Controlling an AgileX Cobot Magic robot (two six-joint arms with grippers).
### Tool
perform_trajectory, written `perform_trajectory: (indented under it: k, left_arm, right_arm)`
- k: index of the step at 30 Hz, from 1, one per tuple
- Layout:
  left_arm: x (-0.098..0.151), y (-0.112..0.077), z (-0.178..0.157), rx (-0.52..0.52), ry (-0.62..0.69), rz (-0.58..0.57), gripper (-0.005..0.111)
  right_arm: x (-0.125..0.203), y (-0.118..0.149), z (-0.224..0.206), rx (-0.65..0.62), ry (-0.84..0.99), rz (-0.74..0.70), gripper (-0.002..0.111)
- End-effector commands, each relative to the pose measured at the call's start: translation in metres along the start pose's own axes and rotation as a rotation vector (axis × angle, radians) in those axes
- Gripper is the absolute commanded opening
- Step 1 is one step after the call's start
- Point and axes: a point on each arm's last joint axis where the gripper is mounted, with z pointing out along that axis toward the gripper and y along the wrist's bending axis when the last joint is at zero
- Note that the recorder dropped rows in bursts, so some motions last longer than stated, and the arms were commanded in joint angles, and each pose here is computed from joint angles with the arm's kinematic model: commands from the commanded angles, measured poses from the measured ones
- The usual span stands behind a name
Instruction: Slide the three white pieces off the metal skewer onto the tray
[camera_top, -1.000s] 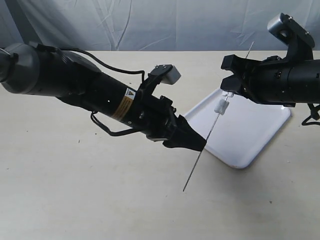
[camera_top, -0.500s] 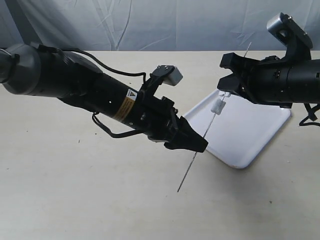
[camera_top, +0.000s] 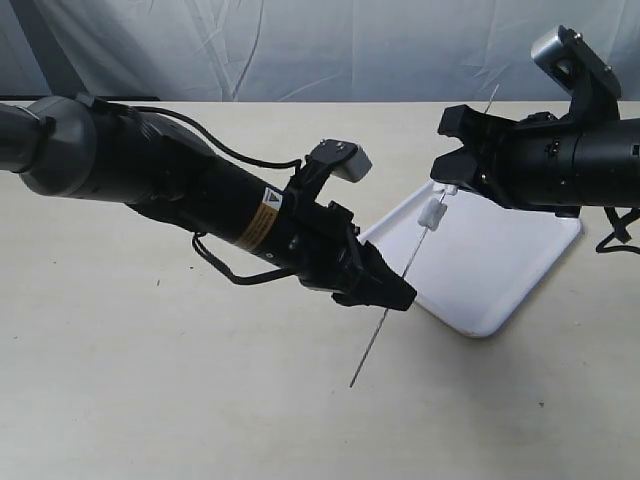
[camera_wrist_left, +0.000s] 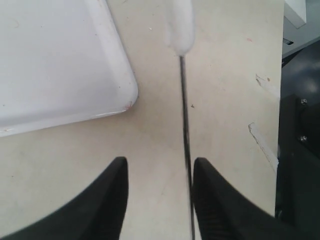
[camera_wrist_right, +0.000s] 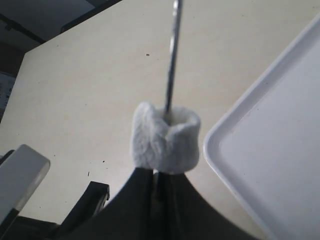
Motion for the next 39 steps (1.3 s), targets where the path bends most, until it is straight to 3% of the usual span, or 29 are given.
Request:
perform_trajectory:
  k: [1, 5, 6, 15, 22, 24, 29, 32, 39]
  left_arm:
    - [-0.001, 0.0, 0.001, -0.002, -0.003, 0.003, 0.035]
    - [-0.001, 0.0, 0.0, -0.004, -0.004, 0.005, 0.001]
    - [-0.001, 0.0, 0.0, -0.004, -0.004, 0.011, 0.0]
    - [-0.001, 0.0, 0.0, -0.006, -0.005, 0.011, 0.0]
    - [-0.001, 0.001, 0.0, -0.01, -0.005, 0.011, 0.0]
    - [-0.001, 0.001, 0.0, -0.012, -0.006, 0.011, 0.0]
    - [-0.001, 0.0, 0.0, -0.002, -0.004, 0.011, 0.0]
    - [-0.001, 0.0, 0.0, -0.003, -0.004, 0.007, 0.0]
    - [-0.002, 0.0, -0.001, -0.016, -0.009, 0.01, 0.0]
  right_arm:
    - [0.0, 0.002, 0.0, -0.009, 0.002, -0.009, 0.0]
    - [0.0, 0.002, 0.0, -0.008, 0.002, -0.011, 0.0]
    - [0.0, 0.002, 0.0, -0.008, 0.002, -0.011, 0.0]
    - [-0.001, 0.001, 0.0, -0.003, -0.001, -0.024, 0.001]
    - [-0.001, 0.001, 0.0, 0.006, -0.001, -0.044, 0.037]
    - [0.0, 0.001, 0.0, 0.003, 0.002, -0.044, 0.043]
    - [-0.004, 0.001, -0.004, 0.027, -0.038, -0.05, 0.045]
    - [-0.014, 0.006, -0.022, 0.071, -0.157, -0.073, 0.045]
    - [-0.017, 0.016, -0.038, 0.034, -0.208, -0.041, 0.045]
